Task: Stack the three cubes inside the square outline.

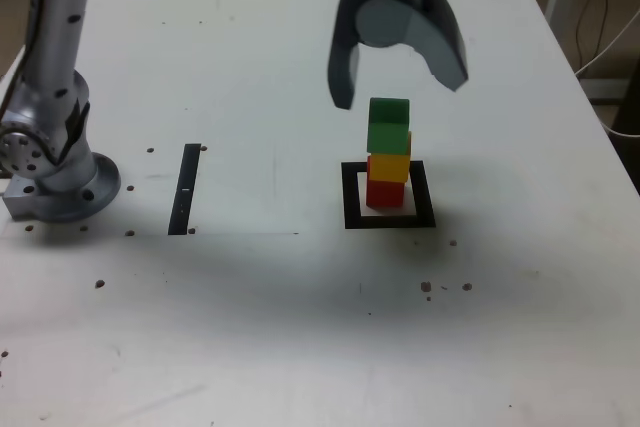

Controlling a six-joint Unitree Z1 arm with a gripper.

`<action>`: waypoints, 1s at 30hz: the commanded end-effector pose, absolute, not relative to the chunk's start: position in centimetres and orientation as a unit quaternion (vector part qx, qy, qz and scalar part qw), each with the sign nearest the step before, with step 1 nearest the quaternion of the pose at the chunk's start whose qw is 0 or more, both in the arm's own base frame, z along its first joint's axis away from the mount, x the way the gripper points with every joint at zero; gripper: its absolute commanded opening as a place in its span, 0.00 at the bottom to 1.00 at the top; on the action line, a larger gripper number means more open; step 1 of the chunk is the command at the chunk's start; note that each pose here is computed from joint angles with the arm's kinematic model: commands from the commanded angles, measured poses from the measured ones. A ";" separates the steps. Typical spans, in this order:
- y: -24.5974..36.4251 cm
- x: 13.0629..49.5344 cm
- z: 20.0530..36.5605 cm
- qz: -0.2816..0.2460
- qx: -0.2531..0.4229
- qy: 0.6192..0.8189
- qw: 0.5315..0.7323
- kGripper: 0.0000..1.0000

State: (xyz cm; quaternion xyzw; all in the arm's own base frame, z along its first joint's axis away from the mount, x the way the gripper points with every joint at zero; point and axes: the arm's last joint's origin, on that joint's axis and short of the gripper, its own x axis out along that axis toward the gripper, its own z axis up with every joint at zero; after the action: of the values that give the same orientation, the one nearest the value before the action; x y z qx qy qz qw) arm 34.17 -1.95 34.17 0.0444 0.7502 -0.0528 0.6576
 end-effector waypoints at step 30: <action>-1.0 18.1 27.0 -0.009 0.014 0.792 0.610 0.99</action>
State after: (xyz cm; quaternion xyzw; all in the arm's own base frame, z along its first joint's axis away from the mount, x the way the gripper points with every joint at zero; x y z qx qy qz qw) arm 18.61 -1.03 27.41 0.0166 0.7948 -0.0082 0.6066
